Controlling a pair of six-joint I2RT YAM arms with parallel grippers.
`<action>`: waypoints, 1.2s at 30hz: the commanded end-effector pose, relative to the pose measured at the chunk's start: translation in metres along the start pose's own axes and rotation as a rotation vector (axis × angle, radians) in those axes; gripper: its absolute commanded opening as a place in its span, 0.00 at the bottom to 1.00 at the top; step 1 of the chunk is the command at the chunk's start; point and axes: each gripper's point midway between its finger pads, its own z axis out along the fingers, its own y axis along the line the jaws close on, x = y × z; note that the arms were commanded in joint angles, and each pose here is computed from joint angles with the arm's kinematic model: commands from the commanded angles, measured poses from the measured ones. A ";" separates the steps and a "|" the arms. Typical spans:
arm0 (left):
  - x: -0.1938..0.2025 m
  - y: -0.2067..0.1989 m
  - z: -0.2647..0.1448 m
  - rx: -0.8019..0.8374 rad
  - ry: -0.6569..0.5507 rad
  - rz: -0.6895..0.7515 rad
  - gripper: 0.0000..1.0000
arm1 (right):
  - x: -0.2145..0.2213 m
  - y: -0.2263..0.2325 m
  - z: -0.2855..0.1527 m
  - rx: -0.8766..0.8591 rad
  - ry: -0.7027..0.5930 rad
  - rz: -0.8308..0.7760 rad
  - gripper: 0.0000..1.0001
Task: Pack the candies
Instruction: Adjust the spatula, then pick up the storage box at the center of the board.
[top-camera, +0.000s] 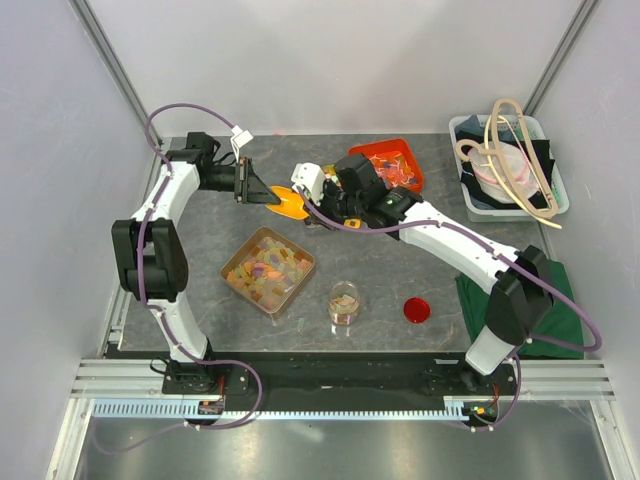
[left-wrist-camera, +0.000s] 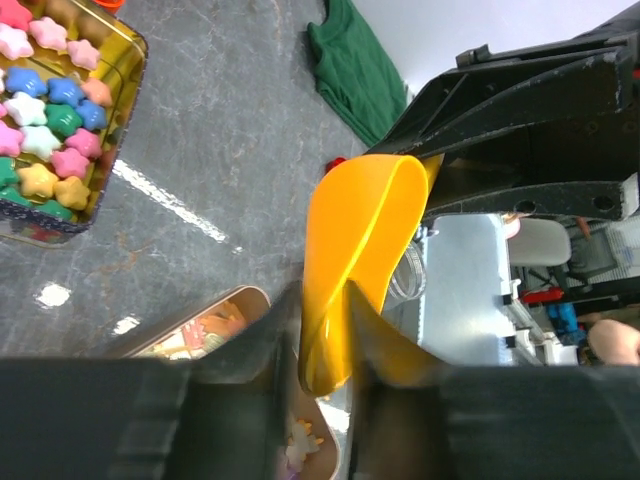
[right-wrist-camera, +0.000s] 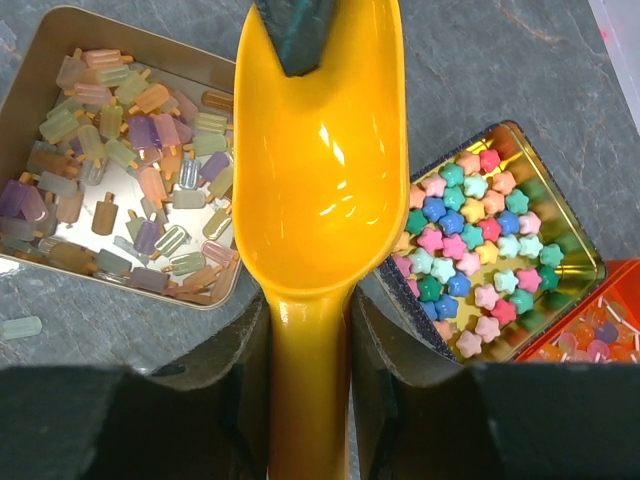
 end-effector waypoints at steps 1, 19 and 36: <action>-0.008 0.001 -0.004 0.007 -0.013 0.035 0.54 | -0.010 -0.008 0.000 0.036 -0.018 0.001 0.00; 0.020 0.114 -0.094 -0.626 0.099 0.114 0.82 | 0.010 -0.030 -0.031 0.189 0.189 -0.186 0.00; 0.087 0.154 -0.083 -0.836 0.330 0.221 0.81 | 0.003 0.011 -0.037 0.180 0.307 -0.381 0.00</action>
